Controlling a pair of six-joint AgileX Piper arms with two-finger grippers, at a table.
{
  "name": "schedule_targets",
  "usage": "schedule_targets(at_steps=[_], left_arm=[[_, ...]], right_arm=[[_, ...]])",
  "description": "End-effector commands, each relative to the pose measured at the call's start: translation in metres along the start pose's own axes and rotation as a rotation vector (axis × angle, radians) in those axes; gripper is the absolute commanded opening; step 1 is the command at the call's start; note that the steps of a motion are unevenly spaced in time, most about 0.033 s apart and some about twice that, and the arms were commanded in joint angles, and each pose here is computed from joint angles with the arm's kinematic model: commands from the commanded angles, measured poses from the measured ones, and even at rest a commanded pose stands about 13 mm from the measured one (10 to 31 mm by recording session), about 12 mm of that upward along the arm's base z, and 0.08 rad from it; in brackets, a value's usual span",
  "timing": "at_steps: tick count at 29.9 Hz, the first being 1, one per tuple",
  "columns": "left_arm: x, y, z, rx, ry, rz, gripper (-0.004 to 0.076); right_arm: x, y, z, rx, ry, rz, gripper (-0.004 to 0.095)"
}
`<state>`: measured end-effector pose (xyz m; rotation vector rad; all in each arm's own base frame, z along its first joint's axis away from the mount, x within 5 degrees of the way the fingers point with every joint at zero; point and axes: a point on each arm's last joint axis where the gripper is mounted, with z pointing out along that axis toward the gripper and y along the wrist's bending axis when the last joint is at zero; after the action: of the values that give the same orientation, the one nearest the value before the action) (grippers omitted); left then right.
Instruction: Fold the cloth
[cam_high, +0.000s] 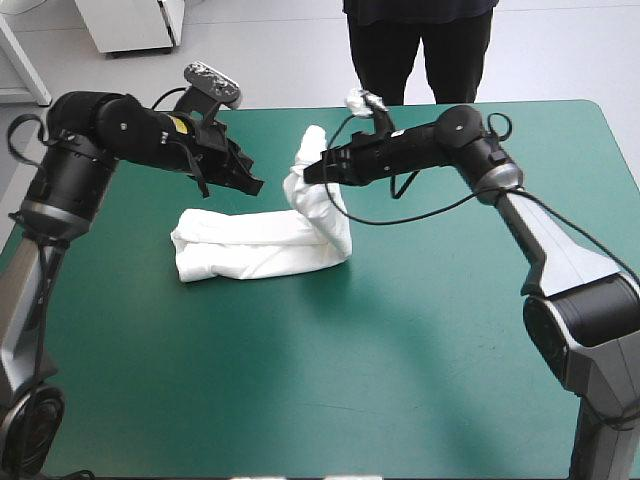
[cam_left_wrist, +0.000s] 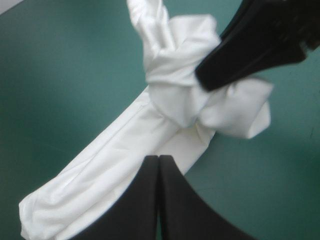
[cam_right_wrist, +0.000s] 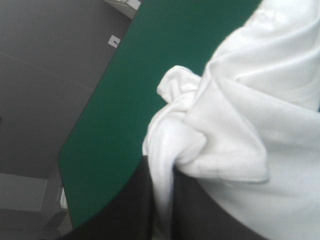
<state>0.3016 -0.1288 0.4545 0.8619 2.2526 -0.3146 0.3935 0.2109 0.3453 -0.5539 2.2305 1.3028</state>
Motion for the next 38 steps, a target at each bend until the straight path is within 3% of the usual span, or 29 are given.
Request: schedule_targets(at_steps=[1,13,18,21,28,35,38], left_arm=[[0.007,-0.017,-0.046,0.01,-0.07,0.004,-0.0022],[0.038,-0.039,-0.091,-0.002,-0.117,0.017,-0.0022],[0.04,-0.042,-0.099,-0.009,-0.134,0.015,-0.0022],[0.04,-0.042,-0.1,-0.007,-0.136,-0.001,-0.0022],[0.04,-0.043,-0.1,0.004,-0.141,-0.021,-0.0022],[0.043,-0.048,-0.112,0.002,-0.171,-0.028,-0.0022],[0.045,-0.05,-0.118,0.002,-0.185,-0.025,-0.0022]], right_arm=[[-0.008,0.05,0.008,-0.097,-0.092,-0.079,-0.0013],[0.002,0.051,0.115,-0.2,0.015,-0.1,-0.0013],[0.005,0.047,0.13,-0.241,0.073,-0.122,0.0007],[0.009,0.045,0.134,-0.264,0.127,-0.134,0.0117],[0.006,0.045,0.134,-0.259,0.11,-0.146,0.0504],[-0.013,0.032,0.101,-0.256,0.107,-0.164,0.0527],[-0.029,0.023,0.072,-0.152,0.104,-0.162,0.0527]])
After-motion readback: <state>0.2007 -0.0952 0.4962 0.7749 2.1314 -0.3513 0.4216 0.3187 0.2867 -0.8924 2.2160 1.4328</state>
